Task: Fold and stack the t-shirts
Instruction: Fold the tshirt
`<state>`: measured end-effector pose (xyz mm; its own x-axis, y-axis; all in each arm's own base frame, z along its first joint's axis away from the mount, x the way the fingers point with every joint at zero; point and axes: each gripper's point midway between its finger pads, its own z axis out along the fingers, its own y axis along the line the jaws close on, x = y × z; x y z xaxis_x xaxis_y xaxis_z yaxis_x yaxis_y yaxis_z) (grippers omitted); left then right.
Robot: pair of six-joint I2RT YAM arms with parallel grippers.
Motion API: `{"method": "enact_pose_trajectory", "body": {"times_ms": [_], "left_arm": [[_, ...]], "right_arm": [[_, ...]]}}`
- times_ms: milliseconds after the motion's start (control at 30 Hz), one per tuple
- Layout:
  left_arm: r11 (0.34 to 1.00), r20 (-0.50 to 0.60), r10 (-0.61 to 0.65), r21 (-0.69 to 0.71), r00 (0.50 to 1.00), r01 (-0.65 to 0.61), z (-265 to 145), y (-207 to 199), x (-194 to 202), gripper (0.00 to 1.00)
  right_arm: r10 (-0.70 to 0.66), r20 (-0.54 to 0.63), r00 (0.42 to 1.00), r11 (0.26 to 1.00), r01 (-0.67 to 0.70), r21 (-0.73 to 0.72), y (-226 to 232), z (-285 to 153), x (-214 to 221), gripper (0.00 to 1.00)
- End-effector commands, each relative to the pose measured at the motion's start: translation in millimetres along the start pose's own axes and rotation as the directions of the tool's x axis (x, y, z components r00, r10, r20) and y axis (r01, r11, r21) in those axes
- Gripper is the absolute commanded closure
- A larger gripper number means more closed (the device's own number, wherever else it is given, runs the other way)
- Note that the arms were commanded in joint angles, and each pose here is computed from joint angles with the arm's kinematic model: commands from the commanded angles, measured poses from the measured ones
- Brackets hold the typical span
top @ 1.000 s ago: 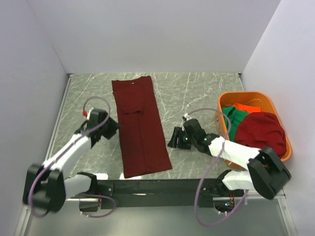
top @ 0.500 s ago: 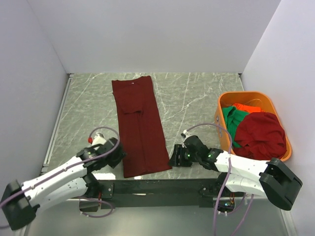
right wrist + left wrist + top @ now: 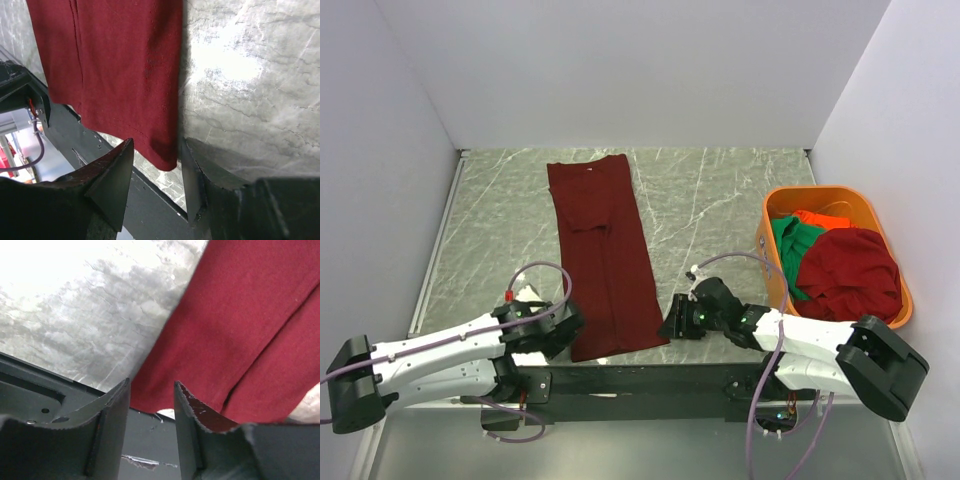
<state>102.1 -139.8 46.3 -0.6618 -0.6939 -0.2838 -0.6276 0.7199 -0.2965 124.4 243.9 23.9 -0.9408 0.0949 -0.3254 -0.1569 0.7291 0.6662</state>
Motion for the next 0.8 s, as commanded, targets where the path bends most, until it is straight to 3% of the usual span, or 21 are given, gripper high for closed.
{"method": "enact_pose_trajectory", "body": {"times_ms": [0, 200, 767], "left_arm": [[1.0, -0.038, -0.015, 0.004, 0.999, 0.015, -1.0, 4.5, 7.4, 0.56], [1.0, -0.092, -0.001, -0.014, 0.996, 0.0, 5.4, 14.4, 21.6, 0.61], [0.999, -0.164, 0.023, 0.031, 0.986, -0.018, 22.2, 20.1, 44.9, 0.63]], "right_arm": [[-0.006, -0.051, 0.999, 0.999, 0.008, 0.039, -16.9, 1.7, 16.8, 0.5], [-0.015, -0.078, 0.997, 0.999, 0.019, 0.041, -20.2, 0.5, 23.2, 0.51], [0.008, -0.107, 0.994, 0.999, -0.003, 0.049, -26.1, 0.3, 32.8, 0.61]]}}
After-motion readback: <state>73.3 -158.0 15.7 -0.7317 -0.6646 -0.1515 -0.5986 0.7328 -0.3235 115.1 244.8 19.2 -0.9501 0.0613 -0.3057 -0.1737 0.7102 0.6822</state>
